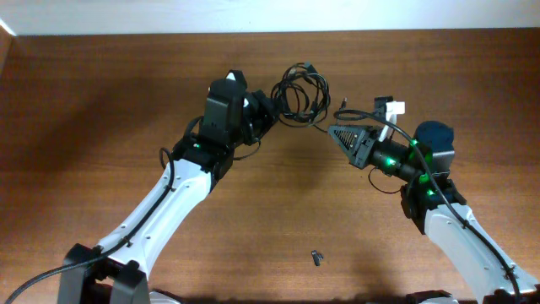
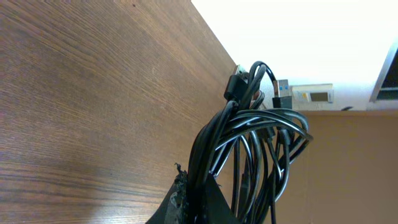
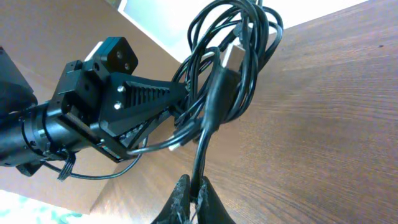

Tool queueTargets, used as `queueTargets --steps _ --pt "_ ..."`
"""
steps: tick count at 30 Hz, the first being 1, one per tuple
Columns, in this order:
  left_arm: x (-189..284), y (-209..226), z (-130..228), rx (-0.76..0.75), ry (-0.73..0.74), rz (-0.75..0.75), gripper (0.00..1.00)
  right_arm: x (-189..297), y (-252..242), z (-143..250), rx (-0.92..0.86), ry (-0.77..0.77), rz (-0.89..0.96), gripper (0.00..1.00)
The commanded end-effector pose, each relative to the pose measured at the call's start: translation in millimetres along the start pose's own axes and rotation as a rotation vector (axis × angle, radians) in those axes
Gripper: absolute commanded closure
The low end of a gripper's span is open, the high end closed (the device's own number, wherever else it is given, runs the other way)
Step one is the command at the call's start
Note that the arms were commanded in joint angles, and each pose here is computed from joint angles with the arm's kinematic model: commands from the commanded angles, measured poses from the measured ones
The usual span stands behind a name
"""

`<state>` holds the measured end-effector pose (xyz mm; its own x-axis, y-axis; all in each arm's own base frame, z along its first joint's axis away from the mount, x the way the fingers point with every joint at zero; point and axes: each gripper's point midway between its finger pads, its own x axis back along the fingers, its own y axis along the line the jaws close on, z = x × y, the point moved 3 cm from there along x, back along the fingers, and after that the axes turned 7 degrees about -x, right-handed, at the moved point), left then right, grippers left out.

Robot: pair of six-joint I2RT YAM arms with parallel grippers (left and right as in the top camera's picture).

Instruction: Untangle cables

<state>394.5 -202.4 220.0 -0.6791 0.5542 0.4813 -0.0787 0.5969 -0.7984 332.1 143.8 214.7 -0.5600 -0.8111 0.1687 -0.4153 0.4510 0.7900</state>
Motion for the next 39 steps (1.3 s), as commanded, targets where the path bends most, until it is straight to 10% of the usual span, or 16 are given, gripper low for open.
queueTargets --steps 1,5,9,20,24,26,39 --pt "7.6 7.1 -13.7 0.019 -0.090 -0.069 1.00 -3.0 5.8 1.5 0.014 0.021 -0.021 0.96" --pt "7.1 7.2 -2.7 -0.079 -0.018 -0.059 1.00 0.0 -29.4 4.0 -0.082 -0.024 0.180 0.57" --pt "7.0 2.5 1.7 -0.296 0.019 -0.025 1.00 0.6 -32.3 2.6 -0.083 -0.036 0.200 0.49" --pt "12.7 -34.8 24.6 -0.515 0.149 0.245 1.00 -0.2 -27.2 -2.2 -0.057 -0.052 0.176 0.62" --pt "12.6 -35.0 24.6 -0.516 0.149 0.245 1.00 -0.2 -27.2 -2.2 -0.058 -0.052 0.176 0.96" --pt "11.8 -33.4 21.9 -0.497 0.135 0.227 1.00 -0.2 -27.2 -2.1 -0.058 -0.051 0.175 0.96" --pt "7.5 5.9 -12.8 0.092 -0.085 -0.059 1.00 -2.3 -14.1 6.1 -0.054 0.013 0.089 0.96"
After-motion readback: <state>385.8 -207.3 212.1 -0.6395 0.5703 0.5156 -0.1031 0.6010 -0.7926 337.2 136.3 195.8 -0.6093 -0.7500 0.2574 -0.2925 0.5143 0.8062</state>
